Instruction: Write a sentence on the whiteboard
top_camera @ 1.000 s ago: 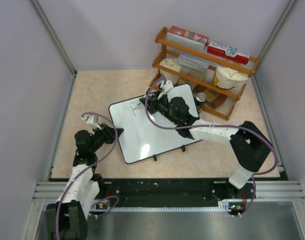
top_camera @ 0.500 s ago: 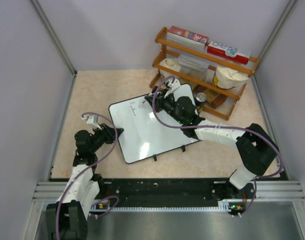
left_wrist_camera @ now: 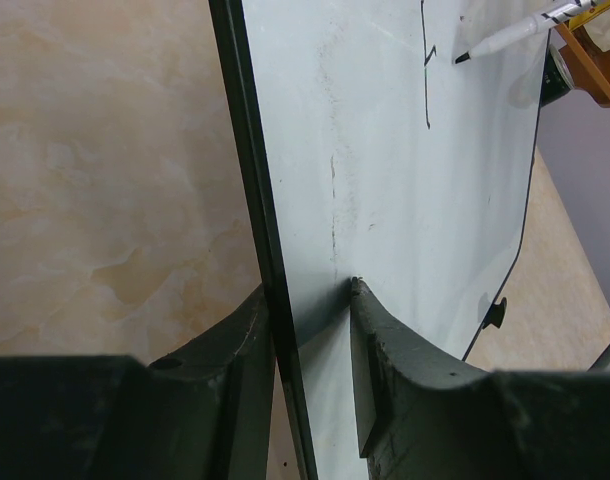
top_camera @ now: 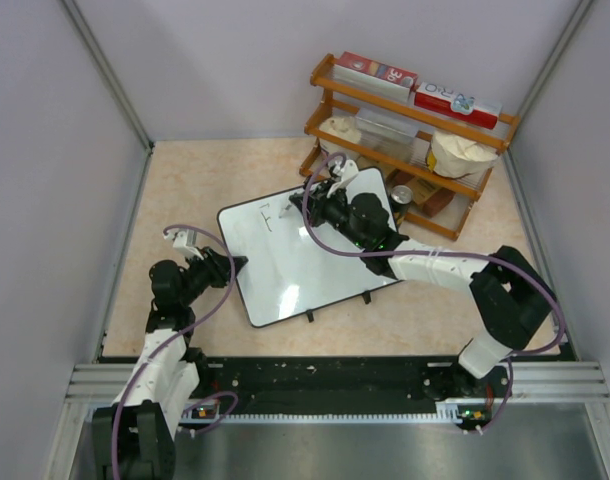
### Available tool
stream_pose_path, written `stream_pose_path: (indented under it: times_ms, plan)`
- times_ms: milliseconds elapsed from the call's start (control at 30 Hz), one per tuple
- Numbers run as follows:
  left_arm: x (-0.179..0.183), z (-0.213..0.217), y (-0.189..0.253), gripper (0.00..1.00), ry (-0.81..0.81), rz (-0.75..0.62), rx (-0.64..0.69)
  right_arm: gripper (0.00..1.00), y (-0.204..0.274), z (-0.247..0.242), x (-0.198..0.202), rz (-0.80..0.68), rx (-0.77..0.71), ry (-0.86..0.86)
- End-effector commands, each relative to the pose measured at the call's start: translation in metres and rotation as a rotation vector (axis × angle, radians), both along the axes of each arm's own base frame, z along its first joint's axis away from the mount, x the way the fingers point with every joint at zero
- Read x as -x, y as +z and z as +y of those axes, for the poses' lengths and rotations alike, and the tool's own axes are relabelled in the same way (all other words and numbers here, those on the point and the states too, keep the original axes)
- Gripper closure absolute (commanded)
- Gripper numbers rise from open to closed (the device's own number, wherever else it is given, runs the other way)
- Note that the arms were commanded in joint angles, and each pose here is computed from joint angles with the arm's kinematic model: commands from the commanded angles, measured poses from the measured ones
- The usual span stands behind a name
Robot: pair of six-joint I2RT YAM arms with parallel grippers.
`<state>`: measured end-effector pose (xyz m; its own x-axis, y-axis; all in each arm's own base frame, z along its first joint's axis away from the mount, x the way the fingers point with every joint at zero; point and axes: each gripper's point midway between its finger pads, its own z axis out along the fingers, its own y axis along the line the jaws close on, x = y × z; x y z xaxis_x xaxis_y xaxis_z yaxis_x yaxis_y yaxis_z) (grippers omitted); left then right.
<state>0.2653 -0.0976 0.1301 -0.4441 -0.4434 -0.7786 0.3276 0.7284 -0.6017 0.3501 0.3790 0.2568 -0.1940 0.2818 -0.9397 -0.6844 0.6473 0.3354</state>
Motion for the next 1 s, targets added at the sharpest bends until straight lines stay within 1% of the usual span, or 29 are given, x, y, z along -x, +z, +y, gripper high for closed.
stream_pose_path:
  times_ms: [0,300,467,667,833,967]
  plan:
    - [-0.006,0.007,0.001,1.0,0.019,-0.056,-0.063,1.0,0.007,0.005,-0.006,-0.012,-0.012,0.004]
    - [-0.006,0.006,0.001,1.0,0.017,-0.057,-0.062,1.0,0.013,0.015,0.004,-0.018,-0.019,0.084]
    - [-0.006,0.006,0.001,1.0,0.017,-0.058,-0.063,1.0,0.001,0.015,0.008,0.007,0.014,0.099]
    - [-0.006,0.006,0.0,1.0,0.017,-0.057,-0.062,1.0,-0.02,0.007,0.008,0.049,0.038,0.066]
    - [-0.006,0.006,0.0,1.0,0.017,-0.057,-0.062,1.0,-0.021,0.0,0.002,0.055,0.032,0.018]
    - [-0.006,0.007,0.0,1.0,0.019,-0.057,-0.063,1.0,-0.011,-0.004,-0.004,0.043,0.018,0.0]
